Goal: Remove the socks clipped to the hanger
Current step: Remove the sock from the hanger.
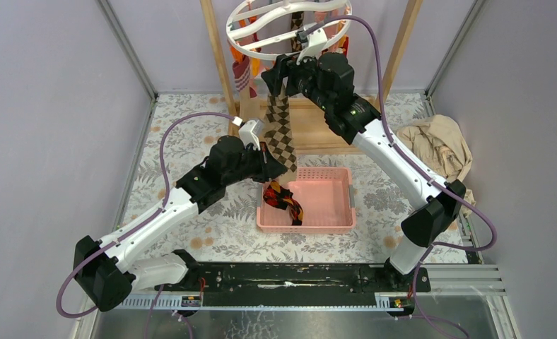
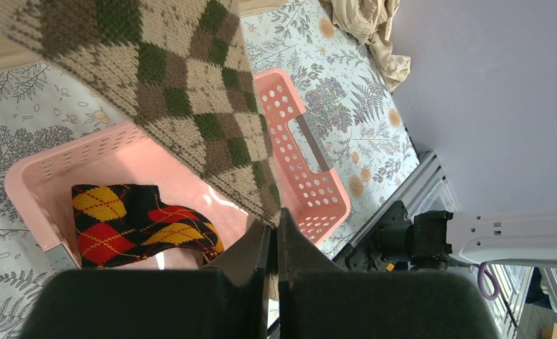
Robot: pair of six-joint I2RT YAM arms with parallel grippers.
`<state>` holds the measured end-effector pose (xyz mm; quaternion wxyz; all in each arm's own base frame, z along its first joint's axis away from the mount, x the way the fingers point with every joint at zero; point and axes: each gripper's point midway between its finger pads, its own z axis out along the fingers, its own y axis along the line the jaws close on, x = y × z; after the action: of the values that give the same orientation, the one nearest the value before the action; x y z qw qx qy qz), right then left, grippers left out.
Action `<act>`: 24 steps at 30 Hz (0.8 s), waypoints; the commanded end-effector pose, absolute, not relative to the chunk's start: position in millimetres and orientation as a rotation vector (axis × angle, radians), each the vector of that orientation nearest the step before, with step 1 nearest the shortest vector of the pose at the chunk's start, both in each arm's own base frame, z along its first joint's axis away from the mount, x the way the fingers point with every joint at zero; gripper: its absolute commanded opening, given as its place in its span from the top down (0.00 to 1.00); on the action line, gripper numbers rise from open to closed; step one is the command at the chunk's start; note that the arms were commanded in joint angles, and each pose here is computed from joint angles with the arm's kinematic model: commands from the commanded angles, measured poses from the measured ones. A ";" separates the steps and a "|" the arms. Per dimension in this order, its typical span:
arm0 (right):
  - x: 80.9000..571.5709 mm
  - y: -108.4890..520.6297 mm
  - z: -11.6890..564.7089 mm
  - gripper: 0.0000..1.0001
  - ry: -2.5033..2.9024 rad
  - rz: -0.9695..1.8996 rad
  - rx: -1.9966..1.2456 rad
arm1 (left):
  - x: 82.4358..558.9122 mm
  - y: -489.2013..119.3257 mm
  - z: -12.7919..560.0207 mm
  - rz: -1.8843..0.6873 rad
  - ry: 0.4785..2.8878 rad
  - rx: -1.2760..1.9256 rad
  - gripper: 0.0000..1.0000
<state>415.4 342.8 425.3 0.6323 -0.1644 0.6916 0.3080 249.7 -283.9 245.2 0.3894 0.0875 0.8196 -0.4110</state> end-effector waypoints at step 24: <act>405.0 329.3 495.6 0.35 1.314 0.719 -0.301 | 254.2 -284.1 250.9 -1.034 2.060 0.239 0.95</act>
<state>419.4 340.8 442.6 0.6744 -0.1478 0.6517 0.3140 250.2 -284.0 243.6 0.3894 0.0901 0.8205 -0.4087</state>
